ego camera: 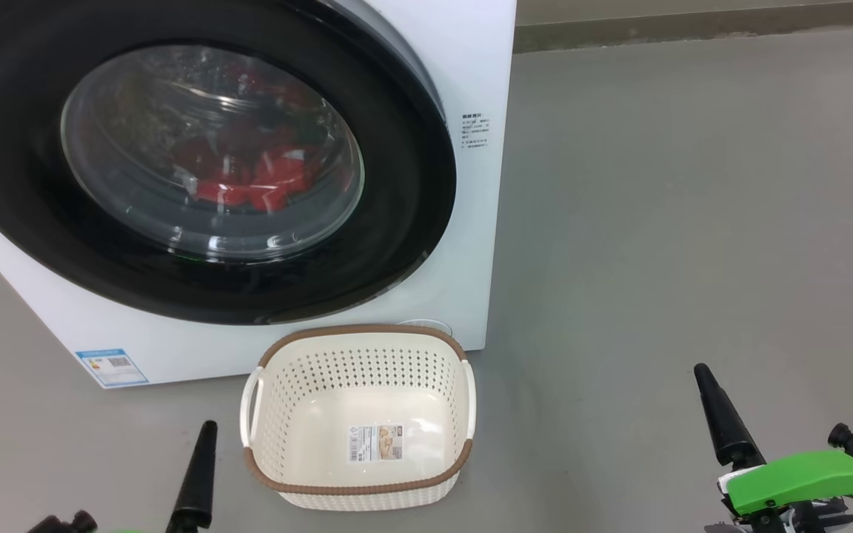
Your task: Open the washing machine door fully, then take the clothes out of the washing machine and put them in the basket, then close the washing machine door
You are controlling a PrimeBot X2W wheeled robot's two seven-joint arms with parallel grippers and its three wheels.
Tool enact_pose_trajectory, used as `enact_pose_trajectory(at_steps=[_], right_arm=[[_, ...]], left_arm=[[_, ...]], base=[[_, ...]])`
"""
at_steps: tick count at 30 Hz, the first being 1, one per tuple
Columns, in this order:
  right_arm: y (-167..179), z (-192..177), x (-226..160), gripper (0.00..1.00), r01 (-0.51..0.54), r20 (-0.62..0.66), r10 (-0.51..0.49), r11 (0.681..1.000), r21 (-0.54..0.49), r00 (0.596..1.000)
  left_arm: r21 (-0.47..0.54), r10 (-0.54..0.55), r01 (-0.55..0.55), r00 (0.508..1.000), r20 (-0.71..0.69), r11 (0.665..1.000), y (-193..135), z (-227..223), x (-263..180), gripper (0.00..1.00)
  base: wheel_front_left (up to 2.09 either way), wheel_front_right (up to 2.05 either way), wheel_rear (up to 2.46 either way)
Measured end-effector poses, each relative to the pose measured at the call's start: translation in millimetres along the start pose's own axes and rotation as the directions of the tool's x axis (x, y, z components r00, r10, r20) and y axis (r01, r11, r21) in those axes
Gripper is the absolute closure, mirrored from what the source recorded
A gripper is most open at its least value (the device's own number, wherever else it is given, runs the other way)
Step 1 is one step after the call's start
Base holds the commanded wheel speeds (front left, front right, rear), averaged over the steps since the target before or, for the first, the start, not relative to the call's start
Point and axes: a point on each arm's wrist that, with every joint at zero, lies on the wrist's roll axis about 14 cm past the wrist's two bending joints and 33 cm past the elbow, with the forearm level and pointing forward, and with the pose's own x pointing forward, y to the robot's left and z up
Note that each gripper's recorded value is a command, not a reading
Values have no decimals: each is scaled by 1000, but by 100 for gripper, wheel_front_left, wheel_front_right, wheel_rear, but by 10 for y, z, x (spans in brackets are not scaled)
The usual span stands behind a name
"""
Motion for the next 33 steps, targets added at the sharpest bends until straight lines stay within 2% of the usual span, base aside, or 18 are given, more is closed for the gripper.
enact_pose_trajectory(at_steps=[1, 8, 15, 21, 33], right_arm=[[62, 31, 3, 0, -20, 12, 22, 989, -146, 1000], [110, 28, -3, 0, -37, 15, 42, 969, -244, 999], [141, 48, -5, 0, -45, 27, 56, 949, -312, 998], [190, 100, -3, 0, -53, 45, 74, 933, -357, 996], [288, 97, 18, 0, -77, 47, 116, 866, -495, 992]], left_arm=[[172, -40, 37, 999, 13, 984, -119, 35, 24, 0], [295, -73, 63, 997, 21, 953, -232, 58, 54, 0], [398, -85, 67, 996, 28, 915, -266, 65, 56, 0], [447, -90, 65, 995, 36, 892, -278, 77, 57, 0], [563, -114, 67, 992, 49, 824, -318, 100, 64, 0]], base=[[0, 0, 0], [0, 0, 0], [0, 0, 0], [0, 0, 0], [0, 0, 0]])
